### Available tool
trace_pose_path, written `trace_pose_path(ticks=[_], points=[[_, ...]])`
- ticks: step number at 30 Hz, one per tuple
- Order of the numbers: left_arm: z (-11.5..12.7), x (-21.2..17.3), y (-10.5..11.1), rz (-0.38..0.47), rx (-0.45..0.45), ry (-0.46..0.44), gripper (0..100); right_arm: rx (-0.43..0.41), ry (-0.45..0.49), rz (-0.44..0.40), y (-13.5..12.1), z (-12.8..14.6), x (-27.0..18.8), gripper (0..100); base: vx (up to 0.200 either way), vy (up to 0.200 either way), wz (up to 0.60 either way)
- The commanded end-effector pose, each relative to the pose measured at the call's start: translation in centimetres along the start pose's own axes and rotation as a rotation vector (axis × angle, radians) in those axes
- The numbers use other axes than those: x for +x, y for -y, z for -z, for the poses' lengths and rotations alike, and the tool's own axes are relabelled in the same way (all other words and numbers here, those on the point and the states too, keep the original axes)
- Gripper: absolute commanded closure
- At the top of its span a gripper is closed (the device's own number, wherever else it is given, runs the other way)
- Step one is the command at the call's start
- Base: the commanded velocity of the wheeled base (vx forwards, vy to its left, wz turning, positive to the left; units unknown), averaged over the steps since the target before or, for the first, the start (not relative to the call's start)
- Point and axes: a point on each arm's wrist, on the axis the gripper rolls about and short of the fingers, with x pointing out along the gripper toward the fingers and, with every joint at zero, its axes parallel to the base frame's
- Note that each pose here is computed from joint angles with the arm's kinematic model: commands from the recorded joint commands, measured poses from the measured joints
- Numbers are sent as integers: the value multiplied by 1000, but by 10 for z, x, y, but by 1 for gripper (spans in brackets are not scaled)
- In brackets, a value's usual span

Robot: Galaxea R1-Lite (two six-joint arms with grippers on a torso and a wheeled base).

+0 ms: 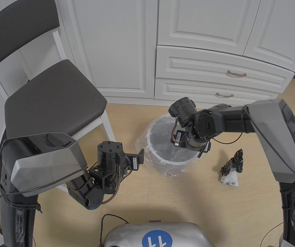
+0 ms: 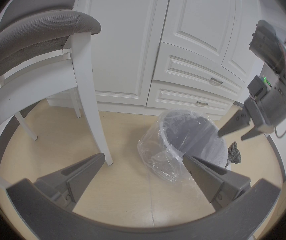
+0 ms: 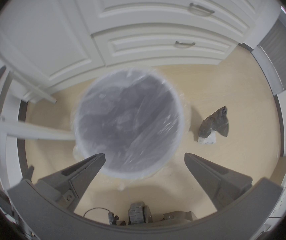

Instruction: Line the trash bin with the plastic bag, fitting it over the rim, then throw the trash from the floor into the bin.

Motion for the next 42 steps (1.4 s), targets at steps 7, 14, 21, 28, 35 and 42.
trace_pose_path(ticks=[7,14,21,28,35,42], points=[[1,0,1,2,-1,-1,0,128,124,-33,17,-36,47,0,0,0,0],[1,0,1,3,-4,0,0,202,245,-96,36,-47,100,0,0,0,0],[0,0,1,5,-11,13,0,254,317,-161,41,-53,117,0,0,0,0],[-2,-1,2,9,-18,35,0,299,394,-214,46,-54,135,0,0,0,0],[-2,-1,1,9,-18,35,0,308,356,-239,44,-52,133,0,0,0,0],[-2,-2,2,11,-18,35,0,269,269,-242,44,-49,119,0,0,0,0]])
